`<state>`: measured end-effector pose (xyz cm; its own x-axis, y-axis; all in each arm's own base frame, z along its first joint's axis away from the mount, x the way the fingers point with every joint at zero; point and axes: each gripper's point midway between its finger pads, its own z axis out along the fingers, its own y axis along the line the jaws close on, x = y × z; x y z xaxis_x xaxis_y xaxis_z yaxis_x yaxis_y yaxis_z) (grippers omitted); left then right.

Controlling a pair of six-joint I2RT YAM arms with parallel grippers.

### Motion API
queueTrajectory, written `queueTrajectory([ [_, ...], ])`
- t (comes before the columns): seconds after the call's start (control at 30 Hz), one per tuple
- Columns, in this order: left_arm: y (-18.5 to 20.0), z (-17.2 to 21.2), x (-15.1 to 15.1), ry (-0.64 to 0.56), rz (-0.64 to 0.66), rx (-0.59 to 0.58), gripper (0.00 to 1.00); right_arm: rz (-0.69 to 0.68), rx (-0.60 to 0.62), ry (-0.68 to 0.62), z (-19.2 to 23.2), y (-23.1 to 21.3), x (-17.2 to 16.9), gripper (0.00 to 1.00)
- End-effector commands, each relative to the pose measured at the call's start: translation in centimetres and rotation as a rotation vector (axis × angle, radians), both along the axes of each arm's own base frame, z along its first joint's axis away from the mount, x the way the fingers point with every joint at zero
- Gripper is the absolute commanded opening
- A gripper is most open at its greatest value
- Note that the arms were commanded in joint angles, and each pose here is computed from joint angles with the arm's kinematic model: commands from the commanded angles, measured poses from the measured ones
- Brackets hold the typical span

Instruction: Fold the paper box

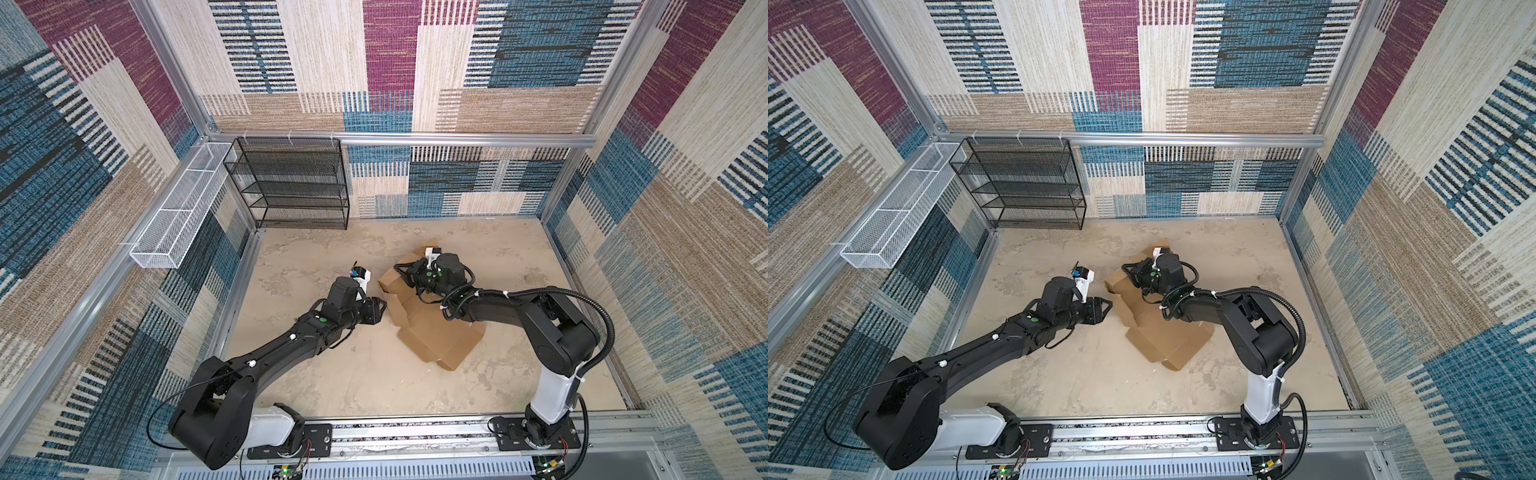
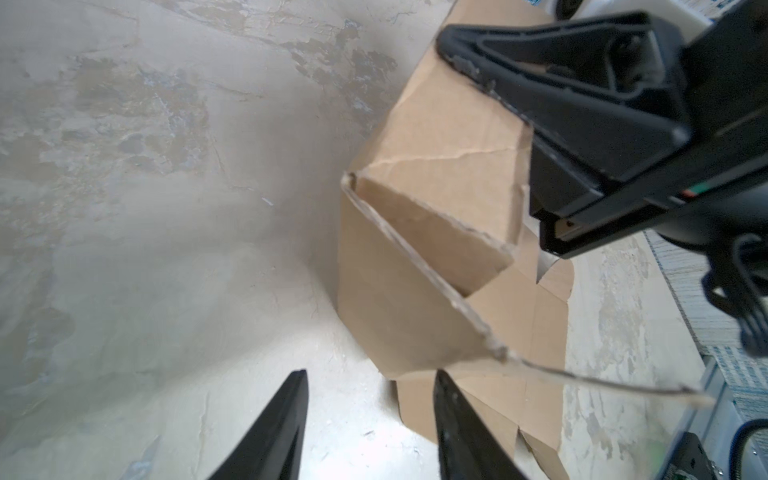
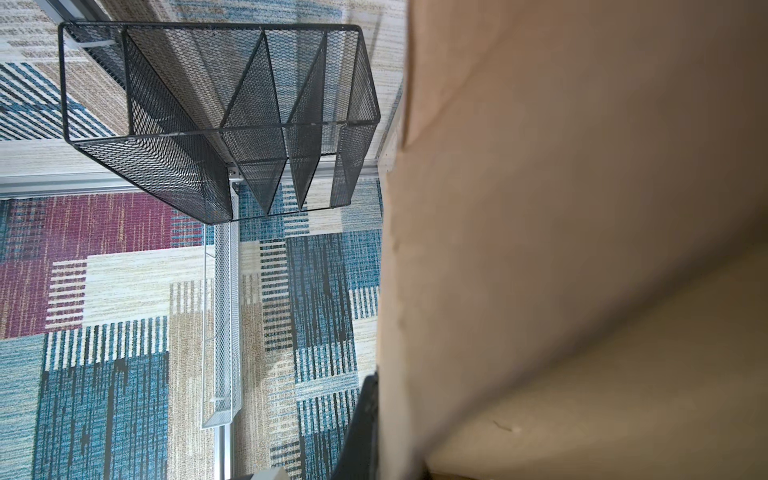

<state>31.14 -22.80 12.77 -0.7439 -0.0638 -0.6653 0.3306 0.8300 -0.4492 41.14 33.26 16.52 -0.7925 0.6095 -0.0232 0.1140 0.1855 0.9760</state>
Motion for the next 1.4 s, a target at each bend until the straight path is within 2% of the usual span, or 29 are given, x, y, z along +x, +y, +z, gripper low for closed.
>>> queueTrajectory([
  [0.0,-0.9,0.4,-0.1,-0.019,0.012,-0.029,0.52,0.015,0.029,-0.043,1.5,0.4,0.0,0.0],
  [0.23,-1.4,0.3,-0.3,-0.032,0.029,-0.026,0.52,0.014,0.029,-0.045,1.6,0.4,0.1,0.0],
  [0.77,-3.5,-0.6,2.7,-0.075,0.067,0.016,0.51,0.012,0.034,-0.042,1.6,0.2,-0.2,0.0],
  [1.07,-3.4,-1.9,3.4,-0.065,0.176,0.051,0.44,0.0,0.04,-0.049,2.0,-0.2,-0.4,0.0],
  [1.37,-3.7,-1.4,4.5,-0.126,0.258,0.105,0.52,-0.003,0.04,-0.05,2.0,-0.3,-0.7,0.0],
])
